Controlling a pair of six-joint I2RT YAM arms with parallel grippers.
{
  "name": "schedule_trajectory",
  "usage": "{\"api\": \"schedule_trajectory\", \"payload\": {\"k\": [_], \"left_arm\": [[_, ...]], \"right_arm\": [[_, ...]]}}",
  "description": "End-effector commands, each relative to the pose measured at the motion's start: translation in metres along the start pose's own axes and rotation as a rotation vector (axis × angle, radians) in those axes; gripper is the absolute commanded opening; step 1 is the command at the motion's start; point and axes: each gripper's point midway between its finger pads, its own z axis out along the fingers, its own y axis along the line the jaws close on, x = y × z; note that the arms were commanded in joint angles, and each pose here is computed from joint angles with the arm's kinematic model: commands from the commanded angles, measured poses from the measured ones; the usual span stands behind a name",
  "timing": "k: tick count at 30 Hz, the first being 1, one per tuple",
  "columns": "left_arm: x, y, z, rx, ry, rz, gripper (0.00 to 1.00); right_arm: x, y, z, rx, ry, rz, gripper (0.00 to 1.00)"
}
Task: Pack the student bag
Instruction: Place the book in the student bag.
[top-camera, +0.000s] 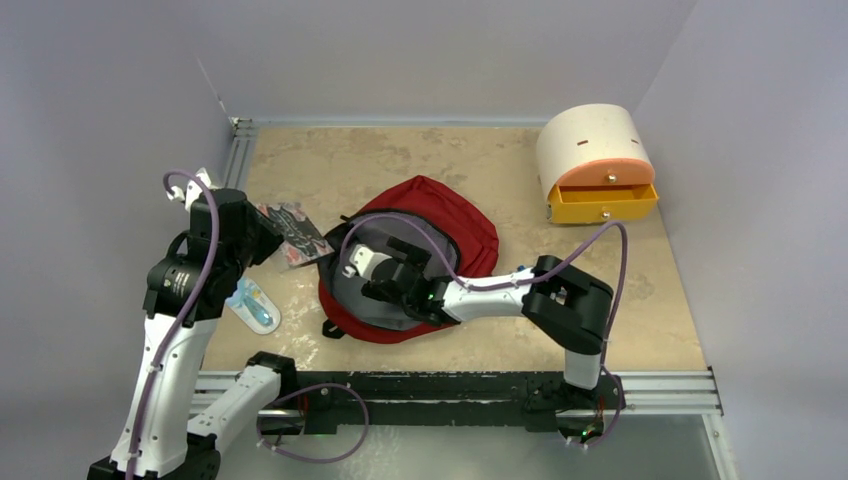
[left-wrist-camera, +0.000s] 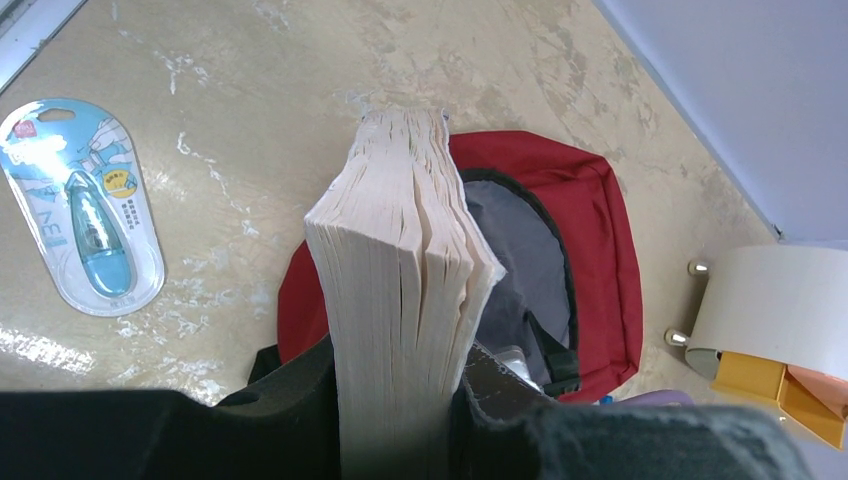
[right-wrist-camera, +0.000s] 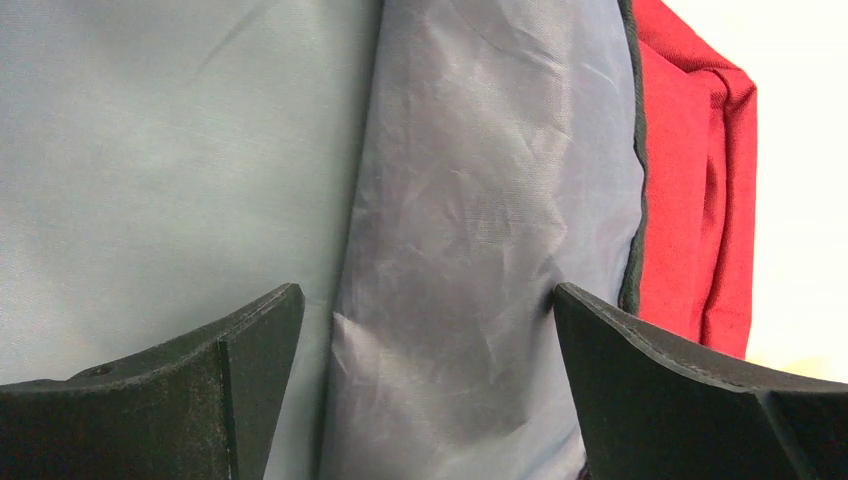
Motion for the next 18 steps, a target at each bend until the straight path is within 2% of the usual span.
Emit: {"api": "schedule_trajectory", "payload": {"k": [1, 10, 18], "left_arm": [[-0.014, -0.024, -0.001, 0.097, -0.051, -0.060, 0.00], [-0.010, -0.027, 0.002, 0.111, -0.032, -0.059, 0.00], [-0.013, -0.027, -0.001, 0.115, -0.043, -0.055, 0.00]], "right_arm": [[-0.018, -0.010, 0.002, 0.072, -0.025, -0.005, 0.97], [0.011, -0.013, 0.013, 0.171, 0.083, -0.096, 0.98], [-0.005, -0.024, 0.004, 0.177, 0.029, -0.051, 0.84]]}}
